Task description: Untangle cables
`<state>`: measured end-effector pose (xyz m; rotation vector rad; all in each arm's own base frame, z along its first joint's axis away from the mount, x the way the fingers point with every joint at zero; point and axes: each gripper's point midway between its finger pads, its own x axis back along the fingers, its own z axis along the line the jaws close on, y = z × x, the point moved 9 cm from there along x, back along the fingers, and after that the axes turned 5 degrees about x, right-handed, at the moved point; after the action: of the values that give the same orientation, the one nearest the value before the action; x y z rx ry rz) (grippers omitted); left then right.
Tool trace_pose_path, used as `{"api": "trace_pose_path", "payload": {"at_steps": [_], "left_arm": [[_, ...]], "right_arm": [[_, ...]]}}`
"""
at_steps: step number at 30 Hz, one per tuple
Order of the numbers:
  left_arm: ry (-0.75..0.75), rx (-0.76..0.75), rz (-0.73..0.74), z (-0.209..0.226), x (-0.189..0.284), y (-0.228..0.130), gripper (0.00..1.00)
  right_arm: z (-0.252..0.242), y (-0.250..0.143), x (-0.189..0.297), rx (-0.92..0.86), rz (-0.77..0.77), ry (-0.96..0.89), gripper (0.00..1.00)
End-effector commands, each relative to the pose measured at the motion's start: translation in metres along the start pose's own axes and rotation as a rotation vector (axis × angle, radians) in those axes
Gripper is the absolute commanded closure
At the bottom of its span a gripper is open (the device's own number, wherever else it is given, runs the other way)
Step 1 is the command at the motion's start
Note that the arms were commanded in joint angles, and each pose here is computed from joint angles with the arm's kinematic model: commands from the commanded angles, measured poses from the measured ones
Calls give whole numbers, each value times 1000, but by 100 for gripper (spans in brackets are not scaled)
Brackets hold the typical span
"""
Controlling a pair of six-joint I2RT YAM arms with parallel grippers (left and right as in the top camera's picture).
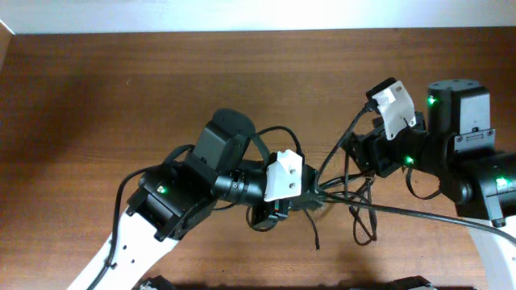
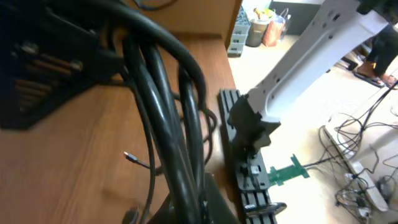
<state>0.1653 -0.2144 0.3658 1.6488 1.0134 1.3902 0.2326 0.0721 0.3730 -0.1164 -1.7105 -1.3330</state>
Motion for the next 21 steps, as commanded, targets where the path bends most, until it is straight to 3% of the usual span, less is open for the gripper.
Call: {"api": "trace_pose_path", "payload": {"at_steps": [1, 8, 11, 15, 19, 20, 21], "left_arm": [[28, -71, -43, -26, 24, 11, 100], [317, -135, -12, -56, 67, 7, 100], [445, -72, -1, -53, 76, 6, 100], [432, -59, 8, -53, 75, 4, 100], [326, -48, -5, -54, 66, 5, 100], [309, -28, 4, -49, 61, 4, 100], [307, 8, 13, -43, 57, 3, 100]], "right_arm": [[-27, -5, 6, -84, 39, -199, 25], [-77, -30, 31, -356, 42, -366, 24], [-84, -35, 36, -399, 46, -394, 24], [-88, -38, 39, -461, 30, -399, 24], [-78, -32, 35, -476, -24, -249, 23], [-71, -29, 34, -480, -46, -168, 10], [-68, -28, 33, -484, -50, -126, 6]]}}
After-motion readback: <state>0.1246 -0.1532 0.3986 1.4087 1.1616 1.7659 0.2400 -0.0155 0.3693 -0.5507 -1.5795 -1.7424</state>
